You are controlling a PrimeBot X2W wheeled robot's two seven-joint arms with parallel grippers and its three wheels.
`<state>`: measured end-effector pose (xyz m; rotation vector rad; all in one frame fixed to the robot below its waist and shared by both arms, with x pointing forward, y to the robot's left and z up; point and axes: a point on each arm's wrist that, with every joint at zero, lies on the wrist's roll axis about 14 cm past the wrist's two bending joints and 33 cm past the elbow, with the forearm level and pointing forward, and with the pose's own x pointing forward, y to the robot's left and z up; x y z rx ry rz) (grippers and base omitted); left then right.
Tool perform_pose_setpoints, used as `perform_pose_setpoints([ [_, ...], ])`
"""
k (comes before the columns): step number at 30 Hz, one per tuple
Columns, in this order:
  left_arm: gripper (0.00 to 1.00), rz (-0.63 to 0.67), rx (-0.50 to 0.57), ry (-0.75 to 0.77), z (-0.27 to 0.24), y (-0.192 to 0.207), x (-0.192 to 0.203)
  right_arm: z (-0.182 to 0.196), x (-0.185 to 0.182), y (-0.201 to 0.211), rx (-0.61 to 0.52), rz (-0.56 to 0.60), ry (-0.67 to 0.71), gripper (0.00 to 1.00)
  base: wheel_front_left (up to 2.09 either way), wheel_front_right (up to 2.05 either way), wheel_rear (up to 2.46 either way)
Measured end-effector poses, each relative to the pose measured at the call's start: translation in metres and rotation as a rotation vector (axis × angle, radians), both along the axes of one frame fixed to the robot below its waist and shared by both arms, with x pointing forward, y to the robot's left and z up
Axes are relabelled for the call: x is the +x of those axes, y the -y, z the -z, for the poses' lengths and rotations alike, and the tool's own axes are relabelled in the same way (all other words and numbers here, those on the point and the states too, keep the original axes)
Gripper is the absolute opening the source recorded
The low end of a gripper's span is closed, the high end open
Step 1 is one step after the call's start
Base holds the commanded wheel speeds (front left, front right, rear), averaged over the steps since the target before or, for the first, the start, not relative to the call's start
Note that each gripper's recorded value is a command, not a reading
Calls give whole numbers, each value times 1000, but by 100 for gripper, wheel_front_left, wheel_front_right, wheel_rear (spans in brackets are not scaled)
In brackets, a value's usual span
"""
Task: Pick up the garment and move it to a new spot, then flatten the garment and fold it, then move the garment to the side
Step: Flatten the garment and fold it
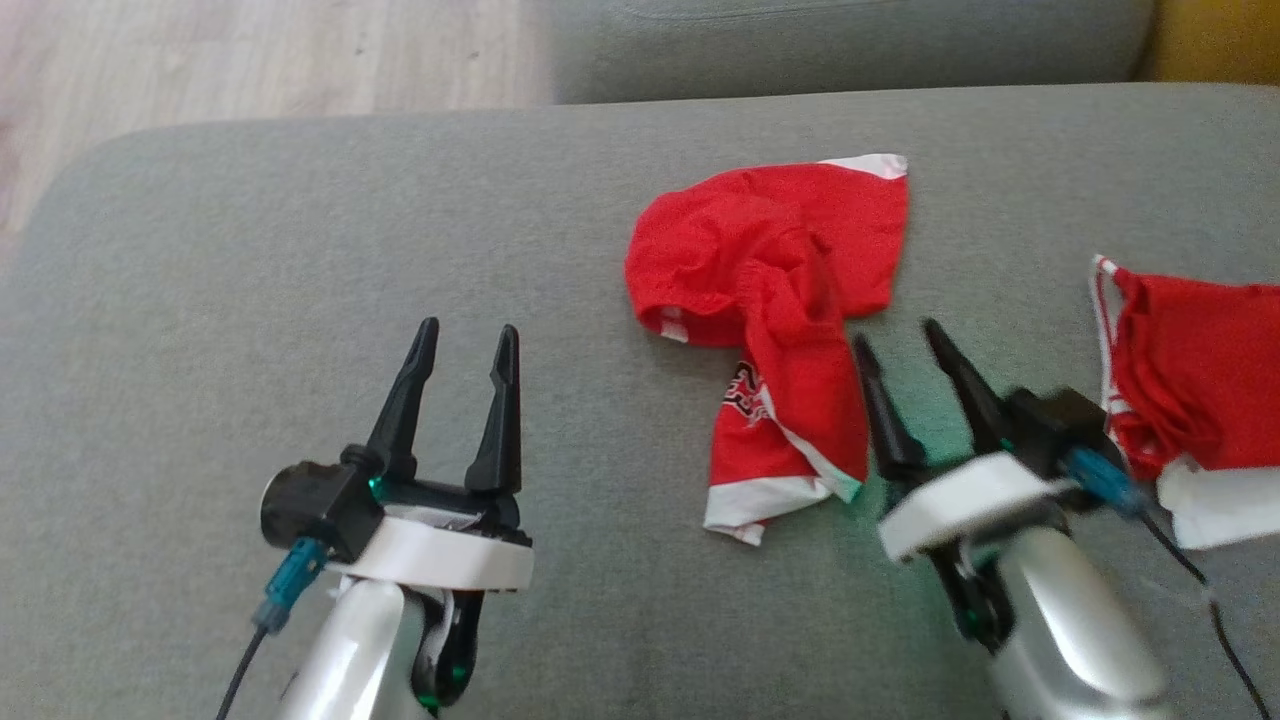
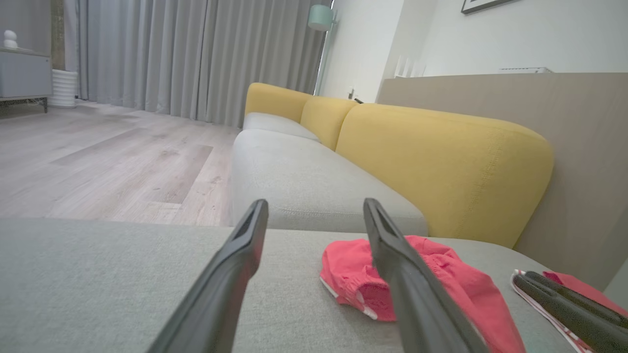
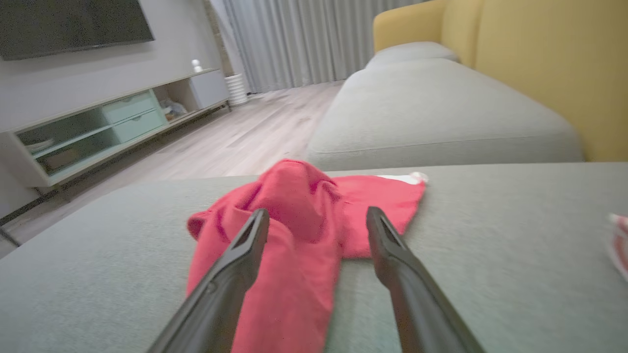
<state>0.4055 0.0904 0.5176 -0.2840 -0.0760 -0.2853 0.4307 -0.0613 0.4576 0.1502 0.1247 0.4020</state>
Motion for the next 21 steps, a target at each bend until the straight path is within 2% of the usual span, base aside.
perform_pose_setpoints([
  [5,100,45,-8,8,-2,15,4,10,-29,55,17,167,-19,100,0,0,0],
  [9,100,107,-2,-22,9,33,7,14,-44,82,51,263,-36,100,0,0,0],
  [17,100,370,90,-211,45,107,28,14,-47,99,52,317,-30,100,0,0,0],
  [21,100,443,108,-319,63,128,38,14,-48,112,46,355,-30,100,0,0,0],
])
